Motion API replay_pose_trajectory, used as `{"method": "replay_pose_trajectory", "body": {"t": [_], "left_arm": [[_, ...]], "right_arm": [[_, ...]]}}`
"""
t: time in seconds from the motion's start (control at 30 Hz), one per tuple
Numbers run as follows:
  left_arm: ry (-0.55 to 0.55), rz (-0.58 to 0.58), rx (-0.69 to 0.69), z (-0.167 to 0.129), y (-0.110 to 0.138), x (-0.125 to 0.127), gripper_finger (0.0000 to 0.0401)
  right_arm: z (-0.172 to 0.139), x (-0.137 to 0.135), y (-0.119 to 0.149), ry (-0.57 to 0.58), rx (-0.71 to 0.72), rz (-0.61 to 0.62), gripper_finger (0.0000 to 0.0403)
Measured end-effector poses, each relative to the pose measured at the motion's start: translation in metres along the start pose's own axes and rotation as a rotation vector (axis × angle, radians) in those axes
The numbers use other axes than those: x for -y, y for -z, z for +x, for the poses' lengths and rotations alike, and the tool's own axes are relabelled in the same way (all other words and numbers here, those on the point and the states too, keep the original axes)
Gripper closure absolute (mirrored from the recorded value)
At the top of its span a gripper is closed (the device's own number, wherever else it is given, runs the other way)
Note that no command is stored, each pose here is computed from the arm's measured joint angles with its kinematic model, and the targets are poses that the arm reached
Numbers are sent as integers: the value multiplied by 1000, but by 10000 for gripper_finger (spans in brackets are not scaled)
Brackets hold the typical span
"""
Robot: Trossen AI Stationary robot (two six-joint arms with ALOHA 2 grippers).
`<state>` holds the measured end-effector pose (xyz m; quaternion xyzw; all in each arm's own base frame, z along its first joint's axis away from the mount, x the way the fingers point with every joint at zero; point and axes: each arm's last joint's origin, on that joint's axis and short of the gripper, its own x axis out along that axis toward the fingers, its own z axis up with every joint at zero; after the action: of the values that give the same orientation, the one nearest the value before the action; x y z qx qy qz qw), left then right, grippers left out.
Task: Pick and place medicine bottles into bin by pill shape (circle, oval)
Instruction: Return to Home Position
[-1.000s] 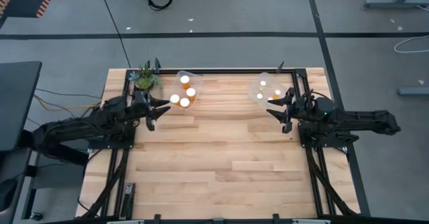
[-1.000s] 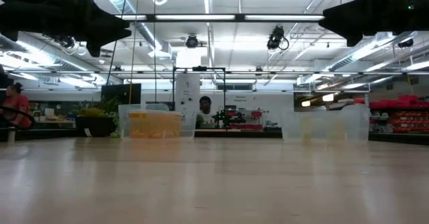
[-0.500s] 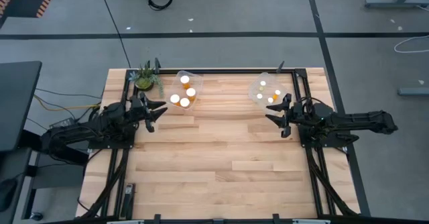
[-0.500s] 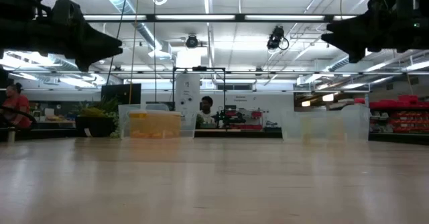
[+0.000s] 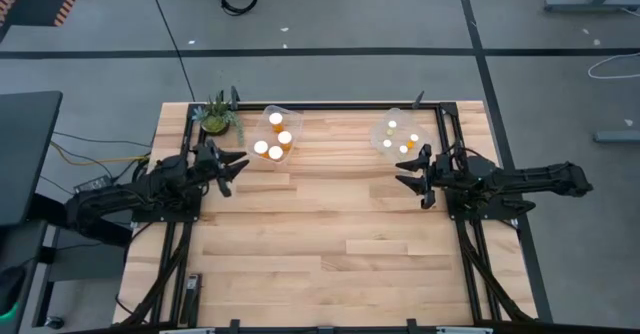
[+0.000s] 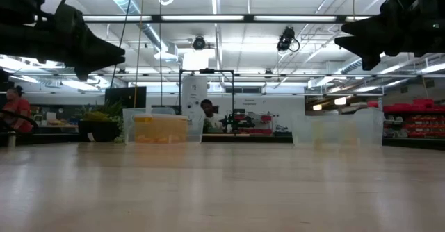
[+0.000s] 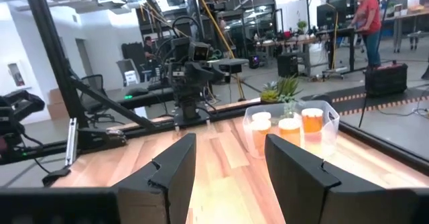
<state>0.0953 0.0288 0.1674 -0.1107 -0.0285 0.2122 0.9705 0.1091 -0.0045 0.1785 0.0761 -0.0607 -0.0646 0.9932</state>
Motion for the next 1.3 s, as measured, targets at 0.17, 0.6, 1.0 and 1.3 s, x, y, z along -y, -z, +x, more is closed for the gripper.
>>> {"method": "replay_pose_trajectory", "body": {"t": [0.17, 0.6, 1.0, 1.3], "left_arm": [[3, -18, 22, 0, -2, 1, 249], [11, -25, 49, 0, -4, 1, 261], [12, -23, 49, 0, -4, 1, 249], [12, -24, 50, 0, -4, 1, 256]], "right_arm": [[0, 0, 1, 0, -6, 0, 217], [0, 0, 0, 0, -5, 0, 217], [0, 0, 0, 0, -5, -1, 217], [0, 0, 0, 0, -5, -1, 217]]}}
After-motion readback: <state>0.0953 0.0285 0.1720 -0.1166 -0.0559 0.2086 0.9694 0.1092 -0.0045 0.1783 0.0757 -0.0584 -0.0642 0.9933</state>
